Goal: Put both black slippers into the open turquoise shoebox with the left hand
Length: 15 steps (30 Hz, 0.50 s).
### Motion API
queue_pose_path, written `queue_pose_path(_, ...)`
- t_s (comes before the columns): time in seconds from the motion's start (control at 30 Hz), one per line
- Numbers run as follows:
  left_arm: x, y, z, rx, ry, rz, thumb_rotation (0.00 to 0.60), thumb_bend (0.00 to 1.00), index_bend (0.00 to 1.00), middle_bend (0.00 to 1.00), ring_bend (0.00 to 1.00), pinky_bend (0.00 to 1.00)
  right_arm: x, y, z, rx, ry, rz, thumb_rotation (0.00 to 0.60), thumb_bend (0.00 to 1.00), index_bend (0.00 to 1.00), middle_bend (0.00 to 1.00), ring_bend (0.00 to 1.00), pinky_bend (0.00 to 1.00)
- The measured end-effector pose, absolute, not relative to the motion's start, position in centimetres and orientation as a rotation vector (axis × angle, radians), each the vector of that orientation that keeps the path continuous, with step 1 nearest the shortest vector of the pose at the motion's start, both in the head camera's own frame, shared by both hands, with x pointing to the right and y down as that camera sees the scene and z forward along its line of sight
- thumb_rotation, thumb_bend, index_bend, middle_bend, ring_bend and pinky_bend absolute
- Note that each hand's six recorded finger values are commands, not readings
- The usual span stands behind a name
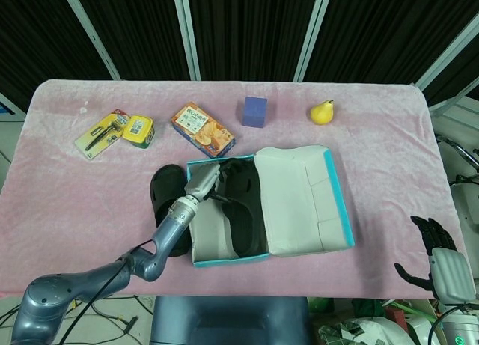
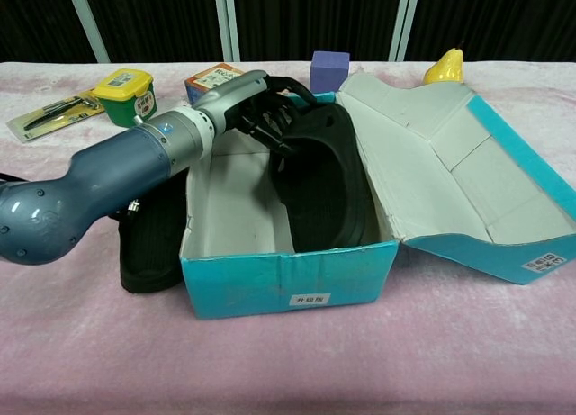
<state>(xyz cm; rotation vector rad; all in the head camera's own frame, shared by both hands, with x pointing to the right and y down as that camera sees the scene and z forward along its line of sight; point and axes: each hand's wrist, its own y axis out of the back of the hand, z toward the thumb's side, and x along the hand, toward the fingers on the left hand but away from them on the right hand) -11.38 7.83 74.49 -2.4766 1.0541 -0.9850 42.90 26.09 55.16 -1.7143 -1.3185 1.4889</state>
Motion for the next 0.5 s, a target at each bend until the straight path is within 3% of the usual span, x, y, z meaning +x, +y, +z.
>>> queue_pose_path(0.2, -11.5, 7.5, 74.2, -2.463, 0.956, -1.039, 0.385, 0.00, 0.02, 0.15, 0.07, 0.17, 43.1, 26.3, 55.2, -1.714, -1.325, 1.493, 0.600, 0.13, 0.12, 0.10, 0.00, 0.10)
queue_pose_path(0.37, -12.0, 7.3, 73.7, -2.421, 0.927, -1.046, 0.326, 0.00, 0.00, 0.05, 0.00, 0.08, 43.1, 26.3, 55.2, -1.715, -1.324, 1.491, 0.600, 0.13, 0.12, 0.10, 0.00, 0.10)
queue_pose_path(0.5, -12.3, 7.3, 73.3, -2.387, 0.890, -1.045, 0.318, 0.00, 0.00, 0.00, 0.00, 0.00, 43.0, 26.2, 55.2, -1.716, -1.322, 1.484, 0.600, 0.13, 0.12, 0.10, 0.00, 0.10)
